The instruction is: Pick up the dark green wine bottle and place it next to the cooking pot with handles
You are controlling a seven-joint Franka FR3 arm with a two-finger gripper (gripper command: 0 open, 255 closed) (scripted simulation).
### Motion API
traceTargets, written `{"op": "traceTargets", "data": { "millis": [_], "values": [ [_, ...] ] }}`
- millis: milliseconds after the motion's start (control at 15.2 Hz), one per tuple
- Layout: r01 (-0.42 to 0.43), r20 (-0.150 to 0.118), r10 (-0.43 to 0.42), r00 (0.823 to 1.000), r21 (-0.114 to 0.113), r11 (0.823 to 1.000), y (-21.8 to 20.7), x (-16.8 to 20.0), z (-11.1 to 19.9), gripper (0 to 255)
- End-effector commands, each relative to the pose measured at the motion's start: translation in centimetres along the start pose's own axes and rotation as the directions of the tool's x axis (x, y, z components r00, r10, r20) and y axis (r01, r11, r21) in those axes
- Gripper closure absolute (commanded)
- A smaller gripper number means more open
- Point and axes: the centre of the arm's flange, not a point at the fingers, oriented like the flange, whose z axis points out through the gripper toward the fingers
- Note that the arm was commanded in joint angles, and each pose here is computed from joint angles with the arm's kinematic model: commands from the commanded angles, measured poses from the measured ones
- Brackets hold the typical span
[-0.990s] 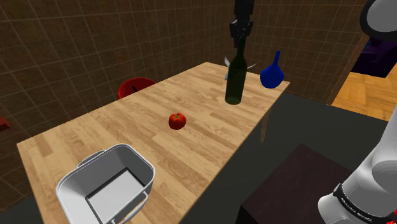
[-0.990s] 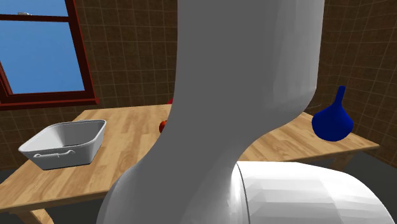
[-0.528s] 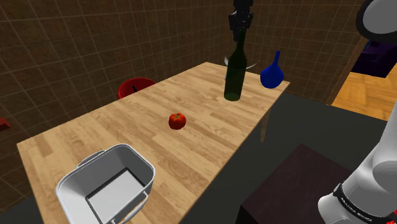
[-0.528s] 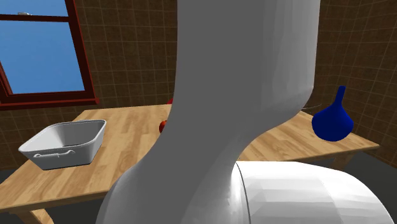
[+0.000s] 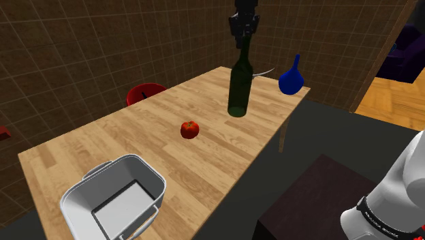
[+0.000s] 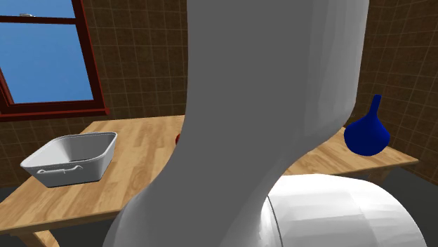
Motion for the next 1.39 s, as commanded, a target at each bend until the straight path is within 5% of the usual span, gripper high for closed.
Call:
{"op": "traceTargets", "data": {
  "millis": [0, 1320],
  "values": [
    [-0.002, -0.001, 0.002, 1.000, 0.000, 1.000, -2.7, -0.4, 0.1, 255],
    [-0.002, -0.001, 0.002, 1.000, 0.000, 1.000, -28.7, -4.8, 0.8, 255]
  ]
}}
